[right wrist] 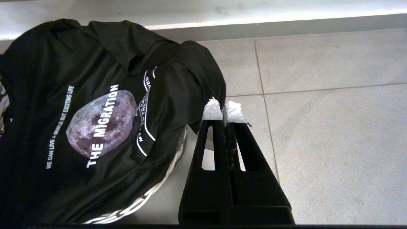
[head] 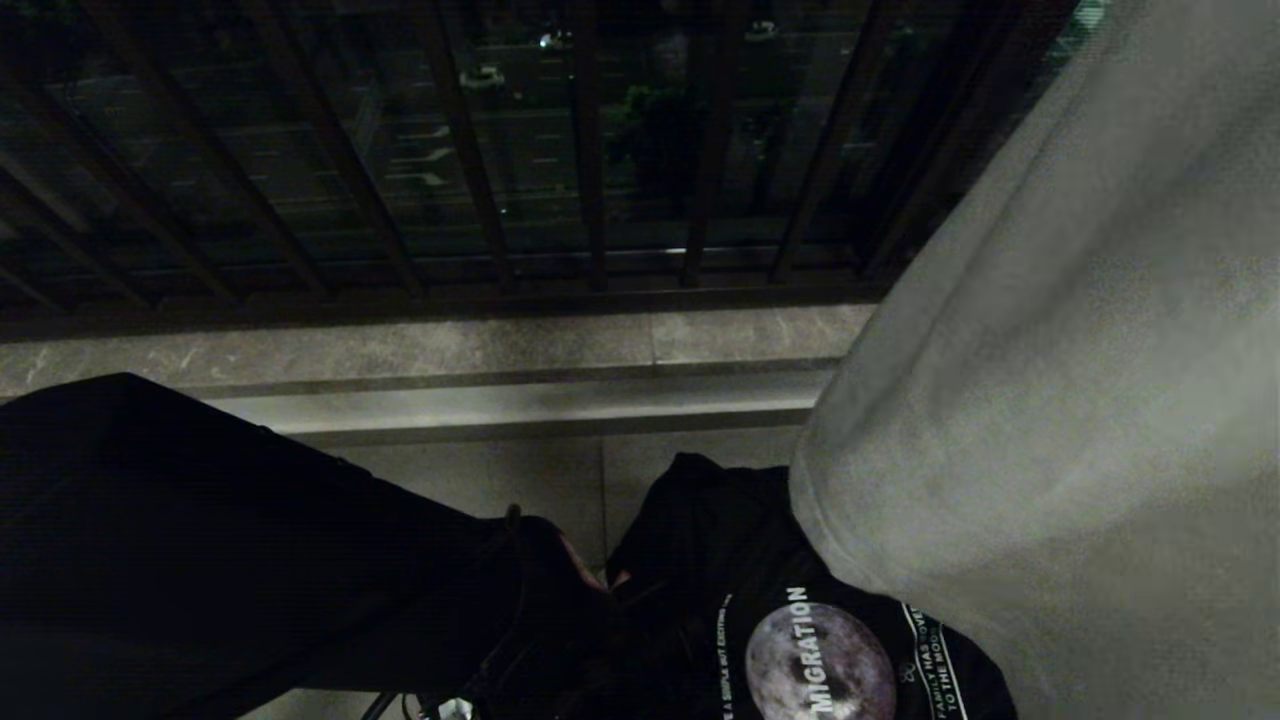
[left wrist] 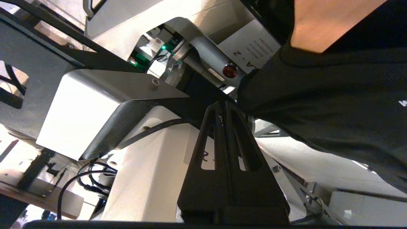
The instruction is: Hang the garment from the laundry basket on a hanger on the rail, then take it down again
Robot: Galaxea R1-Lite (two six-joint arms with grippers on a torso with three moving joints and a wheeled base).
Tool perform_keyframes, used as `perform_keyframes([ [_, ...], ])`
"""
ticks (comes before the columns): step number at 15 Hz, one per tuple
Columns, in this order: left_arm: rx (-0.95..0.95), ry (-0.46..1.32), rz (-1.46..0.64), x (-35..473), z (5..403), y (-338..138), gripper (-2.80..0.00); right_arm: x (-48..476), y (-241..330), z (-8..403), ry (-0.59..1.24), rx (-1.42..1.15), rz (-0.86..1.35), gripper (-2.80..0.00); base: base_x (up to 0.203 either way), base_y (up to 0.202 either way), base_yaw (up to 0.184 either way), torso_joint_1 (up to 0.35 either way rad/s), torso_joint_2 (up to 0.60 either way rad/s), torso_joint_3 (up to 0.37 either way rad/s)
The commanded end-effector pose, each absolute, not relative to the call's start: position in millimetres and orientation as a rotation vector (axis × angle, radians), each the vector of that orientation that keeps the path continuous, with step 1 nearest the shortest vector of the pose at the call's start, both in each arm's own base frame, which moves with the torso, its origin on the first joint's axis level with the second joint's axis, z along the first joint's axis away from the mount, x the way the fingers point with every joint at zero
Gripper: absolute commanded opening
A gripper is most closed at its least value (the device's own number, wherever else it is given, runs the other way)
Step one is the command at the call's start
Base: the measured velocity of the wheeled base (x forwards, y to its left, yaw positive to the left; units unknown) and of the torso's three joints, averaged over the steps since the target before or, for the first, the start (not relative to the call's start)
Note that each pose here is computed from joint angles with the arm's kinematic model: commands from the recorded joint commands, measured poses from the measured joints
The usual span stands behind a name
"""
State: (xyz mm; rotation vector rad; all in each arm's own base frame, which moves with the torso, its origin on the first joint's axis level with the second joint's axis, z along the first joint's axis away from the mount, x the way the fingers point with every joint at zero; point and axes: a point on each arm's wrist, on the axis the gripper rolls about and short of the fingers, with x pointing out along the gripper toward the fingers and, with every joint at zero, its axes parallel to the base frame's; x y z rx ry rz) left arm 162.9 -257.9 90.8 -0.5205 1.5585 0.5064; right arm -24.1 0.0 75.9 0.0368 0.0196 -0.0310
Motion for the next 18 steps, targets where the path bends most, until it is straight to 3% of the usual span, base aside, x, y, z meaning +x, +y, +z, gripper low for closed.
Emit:
perform_keyframes([
  [1,-0.527,1.557,0.523,165.0,90.0,-256.6,-2.80,-24.0,0.0,75.9,0.020,0.037,-0.031,-2.80,0.000,0.000,0.000,0.000,0.00,0.000],
  [6,-0.545,1.536,0.523,171.2,82.0,-260.3,-2.80,-24.1,0.0,75.9,0.019,0.037,-0.031,-2.80,0.000,0.000,0.000,0.000,0.00,0.000],
  [7,-0.548,1.506,0.533,172.3,81.8,-260.8,-2.58,-24.0,0.0,75.9,0.020,0.037,-0.031,-2.80,0.000,0.000,0.000,0.000,0.00,0.000],
  [8,-0.547,1.485,0.538,173.4,81.3,-261.5,0.00,-24.1,0.0,75.9,0.019,0.037,-0.031,-2.80,0.000,0.000,0.000,0.000,0.00,0.000],
  [18,-0.558,1.440,0.592,187.1,66.3,-273.2,0.00,-24.1,0.0,75.9,0.020,0.037,-0.031,-2.80,0.000,0.000,0.000,0.000,0.00,0.000],
])
